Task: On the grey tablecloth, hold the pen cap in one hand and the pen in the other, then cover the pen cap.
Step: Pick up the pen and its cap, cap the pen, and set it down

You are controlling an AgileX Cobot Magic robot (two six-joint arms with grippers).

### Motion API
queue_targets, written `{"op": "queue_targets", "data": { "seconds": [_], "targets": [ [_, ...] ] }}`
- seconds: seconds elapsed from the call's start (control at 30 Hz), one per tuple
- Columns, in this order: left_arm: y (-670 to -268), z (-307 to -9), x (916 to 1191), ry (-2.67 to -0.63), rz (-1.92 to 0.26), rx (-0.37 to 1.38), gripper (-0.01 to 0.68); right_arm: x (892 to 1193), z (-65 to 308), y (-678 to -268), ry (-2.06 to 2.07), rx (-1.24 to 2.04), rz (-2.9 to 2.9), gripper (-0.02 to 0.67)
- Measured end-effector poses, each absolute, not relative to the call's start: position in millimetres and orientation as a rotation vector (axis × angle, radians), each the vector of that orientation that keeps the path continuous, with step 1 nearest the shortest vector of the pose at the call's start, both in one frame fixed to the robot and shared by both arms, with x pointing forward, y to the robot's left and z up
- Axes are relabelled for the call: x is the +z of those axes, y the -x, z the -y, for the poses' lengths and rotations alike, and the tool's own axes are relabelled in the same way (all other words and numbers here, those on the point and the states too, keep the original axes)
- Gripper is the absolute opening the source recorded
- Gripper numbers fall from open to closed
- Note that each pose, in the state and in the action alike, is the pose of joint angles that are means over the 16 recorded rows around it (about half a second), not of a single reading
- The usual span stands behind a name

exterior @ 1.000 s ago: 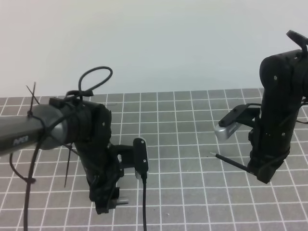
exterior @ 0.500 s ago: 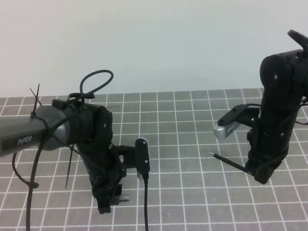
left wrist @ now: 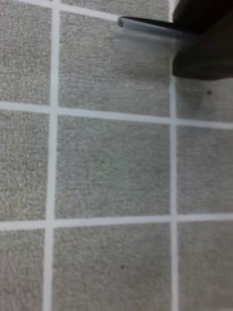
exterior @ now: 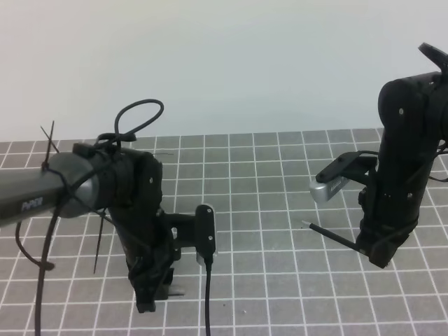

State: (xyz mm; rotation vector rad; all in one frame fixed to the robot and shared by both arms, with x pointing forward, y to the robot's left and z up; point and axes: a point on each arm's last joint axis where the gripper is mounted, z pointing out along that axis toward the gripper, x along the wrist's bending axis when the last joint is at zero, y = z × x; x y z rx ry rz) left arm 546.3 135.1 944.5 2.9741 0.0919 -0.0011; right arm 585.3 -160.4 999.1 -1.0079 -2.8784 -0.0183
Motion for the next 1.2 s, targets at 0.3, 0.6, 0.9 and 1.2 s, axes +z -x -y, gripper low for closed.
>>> {"op": "queue_targets", "data": {
  "seconds": [0.3,0.6,0.9,1.2],
  "targets": [
    [-541,-140,983,-2.938,-0.038,0.167,0.078,1003,156,-583,1.051,-0.082,2.833,-0.004],
    [-523,-150,1043,-2.847,0.004,0.417,0.078,1030,149,-571,1.125,-0.248,2.784,-0.004],
    [-491,-167,1086,-2.762,0.078,0.616,0.078,1067,138,-534,1.040,-0.395,2.824,-0.004],
    [-449,-188,1093,-2.705,0.233,0.764,0.078,1064,133,-486,0.861,-0.440,2.769,-0.004]
  ]
}}
